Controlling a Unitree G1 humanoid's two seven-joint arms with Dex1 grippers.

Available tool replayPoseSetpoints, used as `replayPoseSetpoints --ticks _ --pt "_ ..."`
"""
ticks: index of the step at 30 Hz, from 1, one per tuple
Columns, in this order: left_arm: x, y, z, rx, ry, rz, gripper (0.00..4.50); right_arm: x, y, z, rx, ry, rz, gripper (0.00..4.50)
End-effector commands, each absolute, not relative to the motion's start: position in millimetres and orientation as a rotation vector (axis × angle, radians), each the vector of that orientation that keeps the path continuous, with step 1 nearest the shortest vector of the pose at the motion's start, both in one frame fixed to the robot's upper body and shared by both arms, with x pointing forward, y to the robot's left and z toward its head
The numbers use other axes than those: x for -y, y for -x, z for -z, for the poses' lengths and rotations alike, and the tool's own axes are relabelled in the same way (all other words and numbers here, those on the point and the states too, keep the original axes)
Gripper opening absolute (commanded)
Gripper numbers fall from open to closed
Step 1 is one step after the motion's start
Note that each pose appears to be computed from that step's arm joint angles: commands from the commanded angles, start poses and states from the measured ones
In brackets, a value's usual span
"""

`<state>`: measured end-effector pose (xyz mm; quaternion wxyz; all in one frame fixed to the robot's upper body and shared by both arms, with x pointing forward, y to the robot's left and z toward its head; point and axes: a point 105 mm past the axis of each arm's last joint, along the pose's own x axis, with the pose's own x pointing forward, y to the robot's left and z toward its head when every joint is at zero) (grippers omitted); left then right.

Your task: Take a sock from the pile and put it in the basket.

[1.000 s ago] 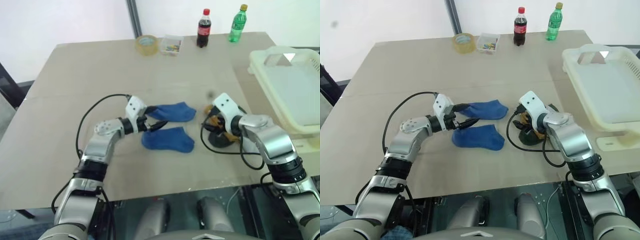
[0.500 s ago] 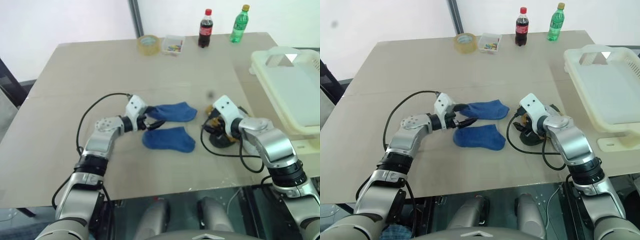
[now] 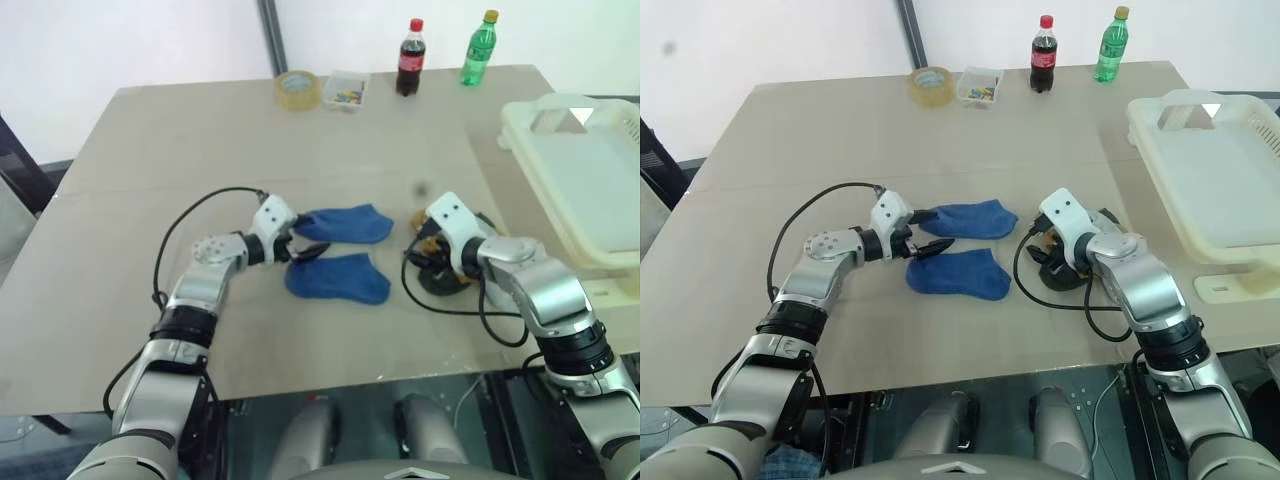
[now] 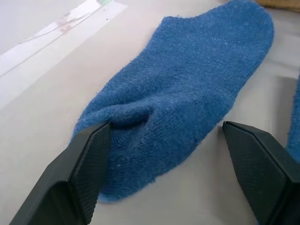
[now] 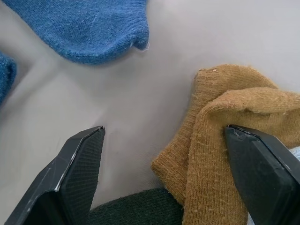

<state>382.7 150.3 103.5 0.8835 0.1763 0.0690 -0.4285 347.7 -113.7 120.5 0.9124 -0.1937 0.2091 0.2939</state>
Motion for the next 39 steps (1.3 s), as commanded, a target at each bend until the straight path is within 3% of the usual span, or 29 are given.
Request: replayPoseSetpoints --ticks 1,8,14,20,30,37,39 --pt "-156 -385 -105 -0.143 -0.410 0.882 4.14 112 -348 -134 -0.374 0.411 -0.605 4.17" --pt "-162 -385 -103 -0.145 -0.416 0.878 4.14 112 -349 -135 -0.370 0.415 -0.606 4.17" --pt "-160 -385 -127 -0.057 -0.320 0.891 4.14 111 -350 -136 -0.363 0.420 -0.604 4.17" --pt "-170 -381 -139 -0.046 -0.393 0.897 4.14 109 -350 -134 -0.362 0.418 -0.608 4.17" --pt "-172 -381 -115 -0.105 -0.605 0.932 4.14 103 -354 -137 -0.348 0.424 -0.626 4.17" --pt "-170 -385 -105 -0.110 -0.611 0.922 4.14 102 -354 -138 -0.341 0.413 -0.624 4.17" --pt "-169 -388 -103 -0.116 -0.598 0.908 3.54 102 -354 -139 -0.339 0.411 -0.622 4.24"
